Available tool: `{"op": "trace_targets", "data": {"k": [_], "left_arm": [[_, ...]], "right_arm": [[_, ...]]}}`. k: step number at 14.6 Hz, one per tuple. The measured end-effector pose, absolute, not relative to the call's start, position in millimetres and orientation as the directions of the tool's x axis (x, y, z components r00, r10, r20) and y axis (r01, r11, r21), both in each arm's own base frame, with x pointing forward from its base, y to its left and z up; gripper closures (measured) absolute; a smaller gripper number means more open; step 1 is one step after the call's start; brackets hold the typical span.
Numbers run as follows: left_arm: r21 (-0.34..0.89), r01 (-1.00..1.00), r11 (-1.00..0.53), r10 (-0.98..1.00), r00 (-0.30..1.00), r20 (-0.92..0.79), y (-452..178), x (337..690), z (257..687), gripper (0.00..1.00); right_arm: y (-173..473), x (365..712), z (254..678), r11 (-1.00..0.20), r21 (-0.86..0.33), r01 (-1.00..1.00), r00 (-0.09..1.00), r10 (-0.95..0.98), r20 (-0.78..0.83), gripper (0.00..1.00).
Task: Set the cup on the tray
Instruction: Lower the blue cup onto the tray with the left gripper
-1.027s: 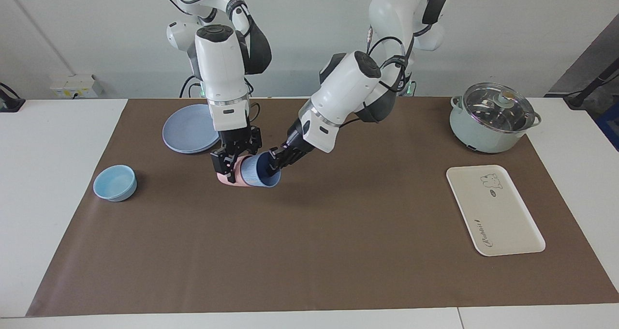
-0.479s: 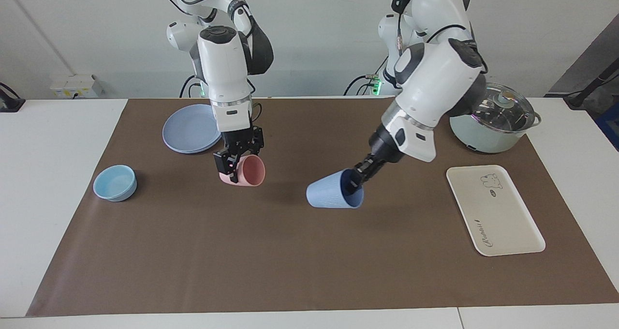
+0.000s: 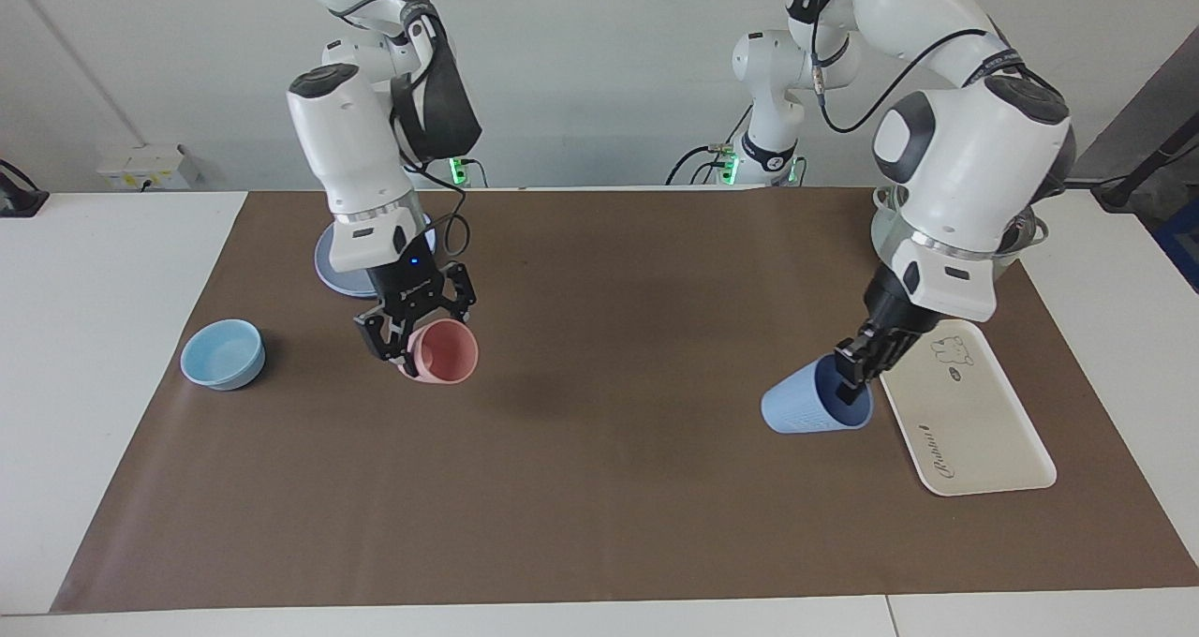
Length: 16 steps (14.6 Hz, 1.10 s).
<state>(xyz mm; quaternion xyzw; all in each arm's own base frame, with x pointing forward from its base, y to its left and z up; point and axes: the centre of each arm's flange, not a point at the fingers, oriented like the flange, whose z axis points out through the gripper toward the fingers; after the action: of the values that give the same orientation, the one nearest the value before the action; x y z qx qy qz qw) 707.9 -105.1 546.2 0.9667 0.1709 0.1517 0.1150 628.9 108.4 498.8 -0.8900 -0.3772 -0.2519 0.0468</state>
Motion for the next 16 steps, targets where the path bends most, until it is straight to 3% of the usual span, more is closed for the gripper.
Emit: {"op": "trace_targets", "data": {"k": [4, 8, 12, 16], "left_arm": [[0.144, 0.139, -0.98, 0.184, 0.909, 0.374, 34, 689, 486, 0.92], [0.084, 0.151, -0.985, 0.171, 0.916, 0.362, 125, 655, 459, 0.92], [0.057, 0.158, -0.986, 0.168, 0.914, 0.37, 168, 643, 443, 0.92], [0.038, 0.165, -0.986, 0.165, 0.892, 0.422, 180, 643, 395, 0.92]], "right_arm": [[6, 639, 467, -0.733, -0.021, 0.68, 0.548, 0.489, 0.678, 0.17], [-38, 638, 419, -0.768, -0.107, 0.631, 0.542, 0.339, 0.769, 0.17], [-46, 637, 373, -0.781, -0.13, 0.611, 0.477, 0.232, 0.848, 0.17], [-69, 632, 319, -0.747, -0.115, 0.655, 0.417, 0.23, 0.879, 0.17]]}}
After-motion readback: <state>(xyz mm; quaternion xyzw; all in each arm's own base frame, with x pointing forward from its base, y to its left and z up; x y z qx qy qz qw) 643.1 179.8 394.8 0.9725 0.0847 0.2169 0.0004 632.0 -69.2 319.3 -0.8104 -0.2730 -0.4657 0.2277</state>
